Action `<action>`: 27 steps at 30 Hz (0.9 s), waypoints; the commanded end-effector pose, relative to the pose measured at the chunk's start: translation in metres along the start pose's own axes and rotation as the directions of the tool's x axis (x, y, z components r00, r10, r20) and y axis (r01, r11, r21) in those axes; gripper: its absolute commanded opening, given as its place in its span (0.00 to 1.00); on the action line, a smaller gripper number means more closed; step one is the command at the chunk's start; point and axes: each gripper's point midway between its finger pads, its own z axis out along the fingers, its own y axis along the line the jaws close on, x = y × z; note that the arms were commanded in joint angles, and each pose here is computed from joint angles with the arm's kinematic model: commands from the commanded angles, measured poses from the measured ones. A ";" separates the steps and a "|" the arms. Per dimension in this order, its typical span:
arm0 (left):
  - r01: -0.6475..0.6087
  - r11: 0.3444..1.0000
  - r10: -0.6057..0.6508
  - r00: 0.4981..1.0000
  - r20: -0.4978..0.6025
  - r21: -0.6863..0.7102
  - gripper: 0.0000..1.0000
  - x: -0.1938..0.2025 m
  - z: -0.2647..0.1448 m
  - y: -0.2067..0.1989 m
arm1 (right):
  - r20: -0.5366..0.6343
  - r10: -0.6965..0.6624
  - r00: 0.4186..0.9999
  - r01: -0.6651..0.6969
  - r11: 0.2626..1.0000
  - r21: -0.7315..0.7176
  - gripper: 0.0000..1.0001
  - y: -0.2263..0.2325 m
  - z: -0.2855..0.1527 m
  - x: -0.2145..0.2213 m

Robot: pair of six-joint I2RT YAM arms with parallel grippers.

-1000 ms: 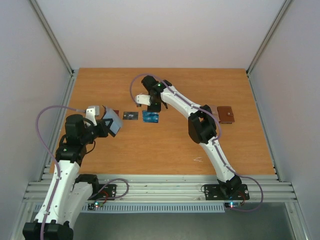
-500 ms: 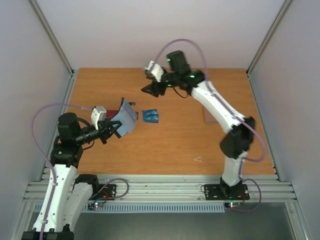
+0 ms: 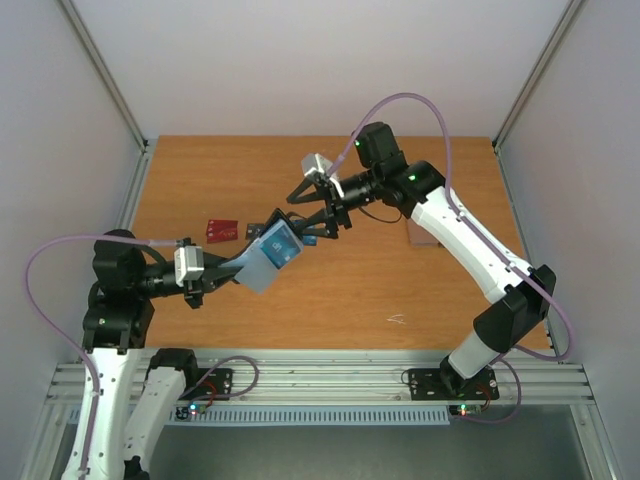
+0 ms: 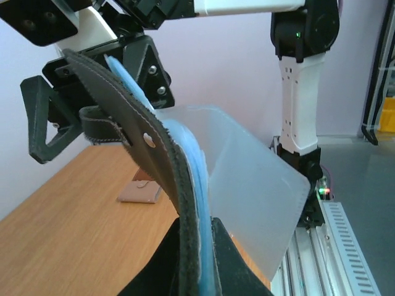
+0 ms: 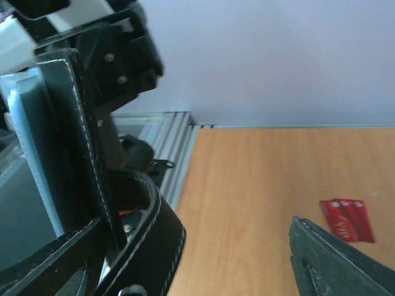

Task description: Take the credit cards out of the card holder

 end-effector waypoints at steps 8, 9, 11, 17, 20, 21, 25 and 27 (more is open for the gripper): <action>-0.090 0.995 0.087 0.994 -0.064 -0.041 0.00 0.011 -0.004 -0.005 | -0.037 0.013 0.999 -0.021 0.977 -0.210 0.74 0.076 0.005 0.003; -0.077 0.995 0.072 0.994 -0.078 -0.067 0.00 0.014 -0.004 0.000 | -0.042 0.024 0.999 -0.032 0.976 -0.216 0.66 0.078 0.005 0.003; -0.023 0.987 0.006 0.994 -0.106 -0.161 0.00 0.020 -0.006 0.018 | -0.054 0.047 0.997 -0.057 0.978 -0.201 0.40 0.075 0.008 0.005; 0.248 0.883 -0.314 0.943 -0.111 -0.398 0.00 0.045 -0.016 0.055 | -0.072 0.220 0.973 -0.224 0.973 -0.047 0.01 0.035 0.023 0.021; 0.378 0.764 -0.477 0.877 -0.062 -0.523 0.00 0.064 -0.025 0.073 | -0.065 0.353 0.933 -0.349 0.934 0.073 0.01 0.004 0.034 0.038; 0.412 0.700 -0.535 0.844 -0.044 -0.584 0.01 0.075 -0.031 0.082 | -0.062 0.407 0.911 -0.396 0.908 0.139 0.01 -0.010 0.037 0.048; 0.486 0.417 -0.732 0.681 0.033 -0.768 0.02 0.124 -0.054 0.108 | -0.047 0.612 0.789 -0.569 0.758 0.320 0.01 -0.057 0.050 0.095; 0.517 0.342 -0.804 0.594 0.041 -0.785 0.00 0.146 -0.051 0.117 | -0.045 0.713 0.700 -0.656 0.667 0.353 0.01 -0.073 0.063 0.122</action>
